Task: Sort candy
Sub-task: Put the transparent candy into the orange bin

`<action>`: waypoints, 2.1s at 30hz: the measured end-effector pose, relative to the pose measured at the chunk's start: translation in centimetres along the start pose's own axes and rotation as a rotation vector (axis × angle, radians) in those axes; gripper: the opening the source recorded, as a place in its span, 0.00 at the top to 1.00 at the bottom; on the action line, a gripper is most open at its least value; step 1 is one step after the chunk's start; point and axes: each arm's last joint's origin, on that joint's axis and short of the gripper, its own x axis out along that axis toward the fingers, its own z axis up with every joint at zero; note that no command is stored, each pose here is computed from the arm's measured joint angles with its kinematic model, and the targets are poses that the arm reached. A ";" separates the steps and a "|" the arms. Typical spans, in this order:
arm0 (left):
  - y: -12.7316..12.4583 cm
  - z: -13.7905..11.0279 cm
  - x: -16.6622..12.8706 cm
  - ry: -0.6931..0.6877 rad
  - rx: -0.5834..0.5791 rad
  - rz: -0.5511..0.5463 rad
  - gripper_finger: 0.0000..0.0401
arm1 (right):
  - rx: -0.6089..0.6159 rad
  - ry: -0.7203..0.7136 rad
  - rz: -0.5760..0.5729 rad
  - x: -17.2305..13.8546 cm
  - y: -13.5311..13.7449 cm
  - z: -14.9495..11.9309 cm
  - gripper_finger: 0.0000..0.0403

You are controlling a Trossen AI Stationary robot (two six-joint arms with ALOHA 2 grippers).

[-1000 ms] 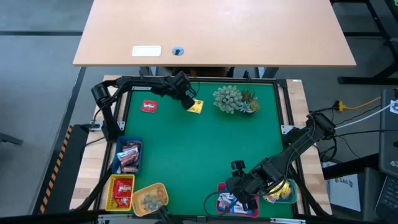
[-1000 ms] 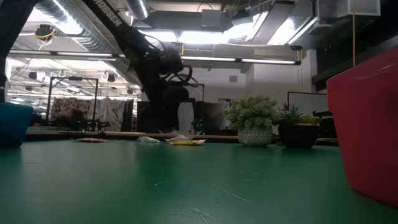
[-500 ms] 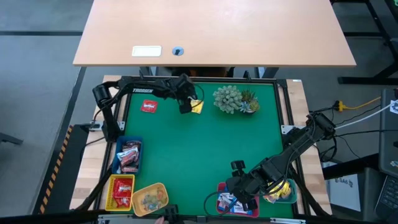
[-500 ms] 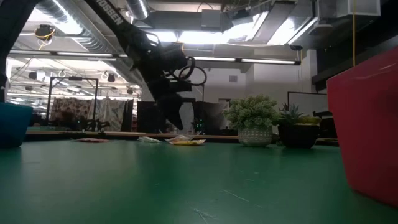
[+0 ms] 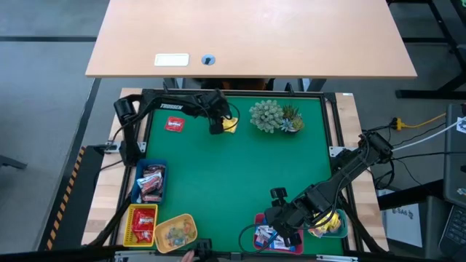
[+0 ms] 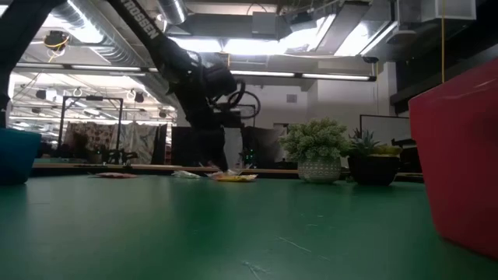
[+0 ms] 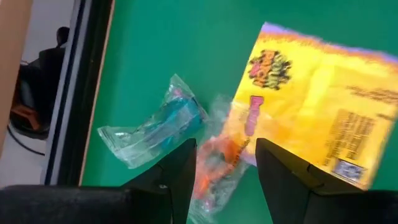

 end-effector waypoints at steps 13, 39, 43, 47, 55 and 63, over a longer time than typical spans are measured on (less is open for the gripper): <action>-0.4 -0.6 1.9 0.046 0.012 0.017 0.64 | 0.000 0.001 -0.001 0.0 0.0 0.0 0.52; -2.4 2.1 -2.6 -0.081 -0.221 -0.028 0.81 | 0.000 0.001 0.000 0.0 0.0 0.0 0.52; -3.5 3.0 -5.7 -0.138 -0.309 -0.172 0.81 | 0.000 0.001 0.000 0.0 0.0 0.0 0.52; -5.5 3.6 -9.4 -0.154 -0.352 -0.414 0.82 | 0.000 0.000 0.000 0.0 0.0 0.0 0.52; -12.4 3.5 -17.1 -0.066 -0.319 -0.788 0.82 | 0.000 -0.008 0.004 0.0 0.0 0.1 0.52; -21.9 2.0 -22.0 0.081 -0.229 -0.919 0.82 | 0.002 -0.023 0.012 0.0 0.1 0.2 0.52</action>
